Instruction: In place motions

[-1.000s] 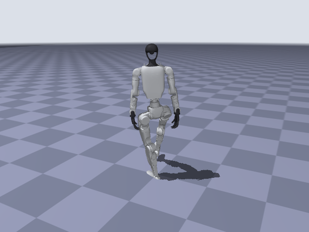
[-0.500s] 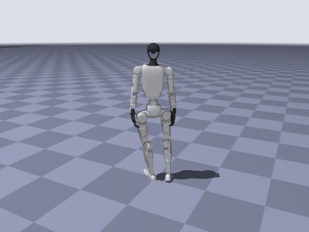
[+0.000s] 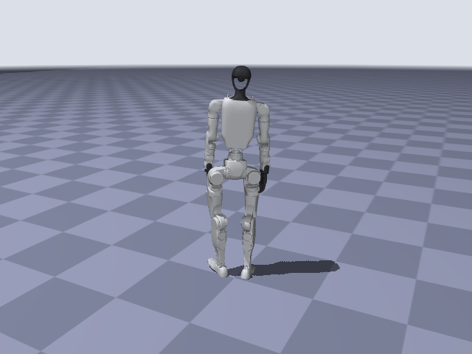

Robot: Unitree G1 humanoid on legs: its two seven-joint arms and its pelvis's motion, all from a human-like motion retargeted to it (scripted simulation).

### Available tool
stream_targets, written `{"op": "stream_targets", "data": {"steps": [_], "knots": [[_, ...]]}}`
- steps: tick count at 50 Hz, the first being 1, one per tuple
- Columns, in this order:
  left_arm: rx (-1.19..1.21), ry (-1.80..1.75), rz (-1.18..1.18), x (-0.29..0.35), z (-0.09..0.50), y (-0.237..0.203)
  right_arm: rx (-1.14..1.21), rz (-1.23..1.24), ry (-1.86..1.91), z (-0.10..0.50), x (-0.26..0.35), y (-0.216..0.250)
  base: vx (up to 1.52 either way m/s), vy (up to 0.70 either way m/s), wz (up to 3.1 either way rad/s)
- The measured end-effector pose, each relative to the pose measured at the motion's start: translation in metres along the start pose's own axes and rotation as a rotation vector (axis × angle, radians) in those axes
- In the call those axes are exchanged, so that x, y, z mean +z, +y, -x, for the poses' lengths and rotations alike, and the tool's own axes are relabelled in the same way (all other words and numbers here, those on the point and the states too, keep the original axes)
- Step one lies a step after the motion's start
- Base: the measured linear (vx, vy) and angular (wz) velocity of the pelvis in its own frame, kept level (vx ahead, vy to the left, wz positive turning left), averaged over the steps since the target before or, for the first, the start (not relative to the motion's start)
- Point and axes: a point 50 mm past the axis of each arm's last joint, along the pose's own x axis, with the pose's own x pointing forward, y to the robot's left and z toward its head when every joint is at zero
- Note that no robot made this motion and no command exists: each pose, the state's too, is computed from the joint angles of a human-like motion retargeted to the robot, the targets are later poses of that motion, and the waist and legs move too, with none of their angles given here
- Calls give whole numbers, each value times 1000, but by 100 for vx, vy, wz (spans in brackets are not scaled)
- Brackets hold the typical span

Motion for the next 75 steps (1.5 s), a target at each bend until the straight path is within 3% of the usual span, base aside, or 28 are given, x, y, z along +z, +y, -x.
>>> {"op": "stream_targets", "data": {"steps": [10, 25, 38, 55, 68, 75], "knots": [[71, 120, -274, -8, 6, 22, 1, -41, 123, 1, -33, 0, 4, -6, 11], [55, 263, -94, -51, 10, 26, 32, -9, 76, 0, -14, 3, 0, -1, 1], [161, 190, -342, -18, 7, 30, -7, 55, 44, 4, 0, -12, -11, 5, 20], [105, 217, -223, -29, 9, 31, -3, -58, 103, 1, -24, -3, -19, 11, 2], [79, 211, -157, -27, 11, 35, -20, 143, 41, 0, 5, 1, -28, 9, -51], [149, 196, -166, -21, 15, 48, 2, 91, 31, -2, -4, 7, -15, -5, 3]]}}
